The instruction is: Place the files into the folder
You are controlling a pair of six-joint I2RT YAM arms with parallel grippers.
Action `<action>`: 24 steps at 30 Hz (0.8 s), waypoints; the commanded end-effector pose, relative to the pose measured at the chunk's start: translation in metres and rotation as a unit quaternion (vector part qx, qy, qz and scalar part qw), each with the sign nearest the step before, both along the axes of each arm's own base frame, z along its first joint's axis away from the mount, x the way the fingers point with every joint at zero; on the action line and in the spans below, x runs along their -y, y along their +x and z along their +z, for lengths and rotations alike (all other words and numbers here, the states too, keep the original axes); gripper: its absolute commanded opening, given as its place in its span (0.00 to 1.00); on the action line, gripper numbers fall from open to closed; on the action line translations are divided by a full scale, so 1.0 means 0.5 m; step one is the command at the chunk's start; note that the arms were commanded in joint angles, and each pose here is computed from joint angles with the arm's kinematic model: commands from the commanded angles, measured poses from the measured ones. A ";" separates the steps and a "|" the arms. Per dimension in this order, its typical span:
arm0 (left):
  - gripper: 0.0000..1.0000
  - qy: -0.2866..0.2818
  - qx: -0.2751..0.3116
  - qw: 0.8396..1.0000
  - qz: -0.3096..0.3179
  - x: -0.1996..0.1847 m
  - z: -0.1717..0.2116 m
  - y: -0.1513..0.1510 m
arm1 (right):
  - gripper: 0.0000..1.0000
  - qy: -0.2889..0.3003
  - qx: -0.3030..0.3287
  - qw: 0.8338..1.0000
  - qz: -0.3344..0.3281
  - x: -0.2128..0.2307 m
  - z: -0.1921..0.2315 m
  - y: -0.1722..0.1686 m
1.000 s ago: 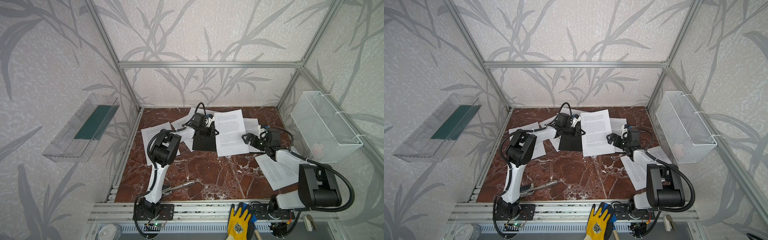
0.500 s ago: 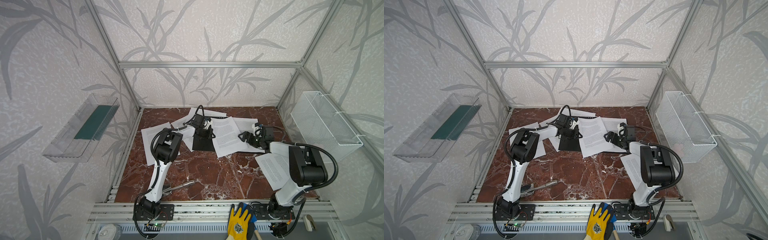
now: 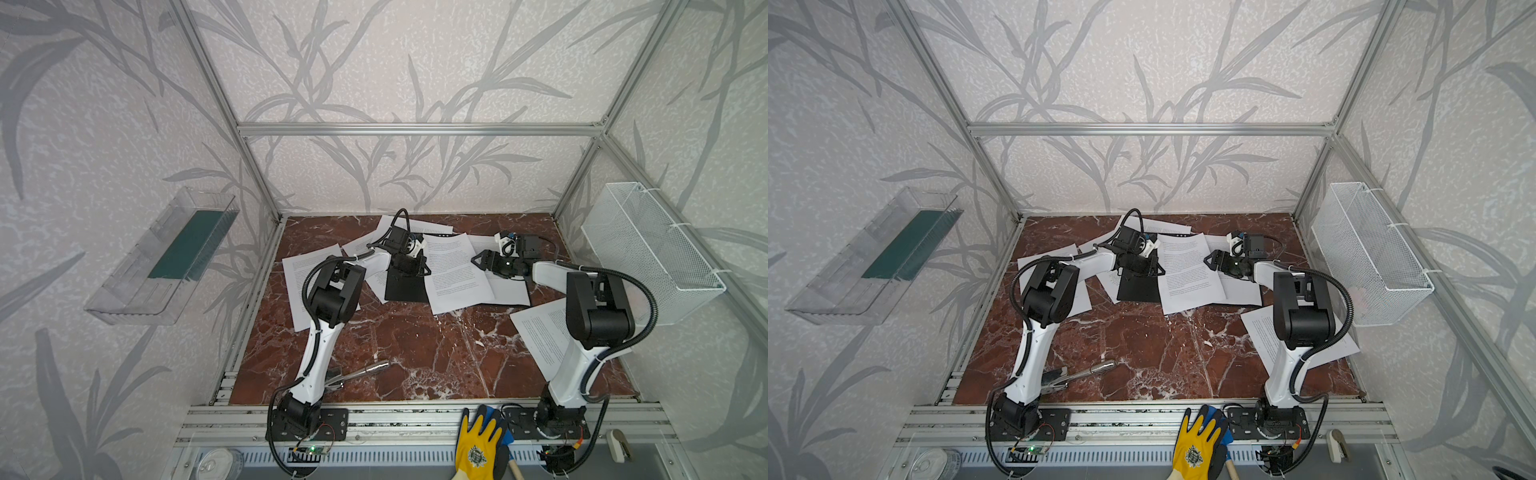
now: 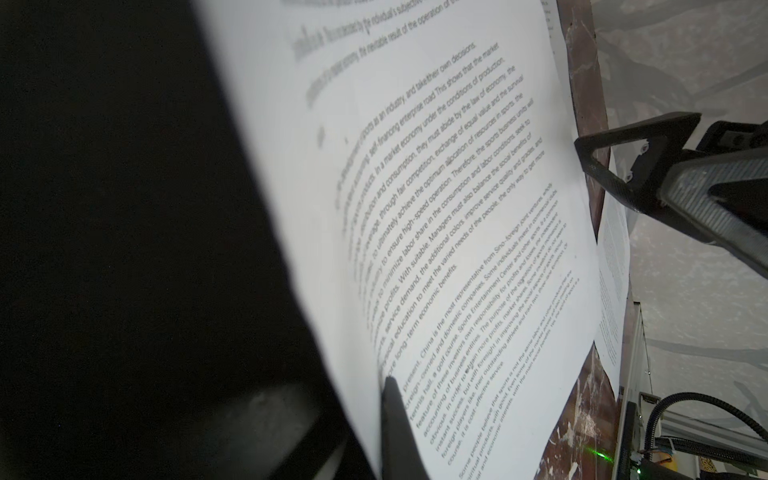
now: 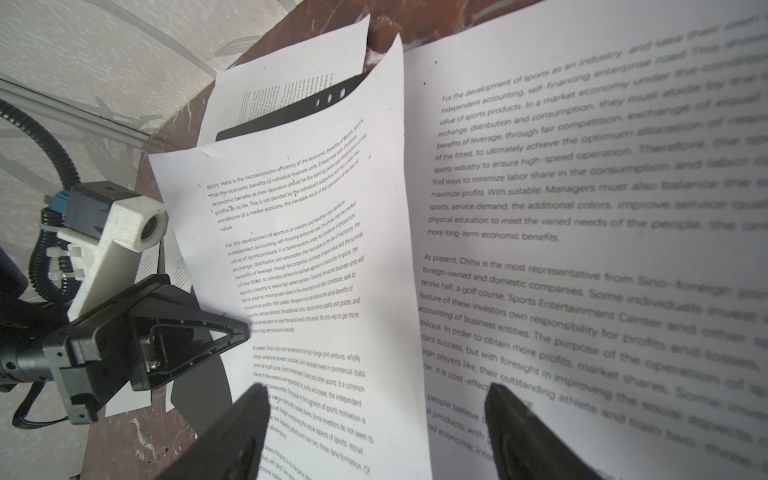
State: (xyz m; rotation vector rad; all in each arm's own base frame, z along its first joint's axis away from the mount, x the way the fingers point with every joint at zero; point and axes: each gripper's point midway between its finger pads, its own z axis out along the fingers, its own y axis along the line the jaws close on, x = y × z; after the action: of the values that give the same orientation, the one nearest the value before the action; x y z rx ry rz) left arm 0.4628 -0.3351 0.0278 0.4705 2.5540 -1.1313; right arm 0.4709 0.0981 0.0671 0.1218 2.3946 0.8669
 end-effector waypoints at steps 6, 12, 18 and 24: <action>0.00 -0.003 0.001 1.000 -0.029 0.015 -0.007 -0.013 | 0.76 0.037 -0.031 0.998 0.036 -0.033 -0.023 -0.010; 0.00 0.004 -0.004 1.000 -0.026 0.014 -0.019 -0.012 | 0.66 0.064 -0.018 0.997 0.044 -0.049 0.012 -0.019; 0.00 0.002 -0.006 1.000 -0.028 0.018 -0.023 -0.012 | 0.57 0.082 -0.004 0.996 0.047 -0.056 0.054 -0.028; 0.00 -0.004 -0.005 0.999 -0.031 0.023 -0.019 -0.016 | 0.46 0.084 -0.010 0.995 0.048 -0.059 0.050 -0.029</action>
State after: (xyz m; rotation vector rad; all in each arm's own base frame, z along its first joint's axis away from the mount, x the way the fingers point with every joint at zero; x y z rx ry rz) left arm 0.4594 -0.3423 0.0276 0.5079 2.5484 -1.1603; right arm 0.4585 0.1228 0.0790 0.1071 2.3821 1.0943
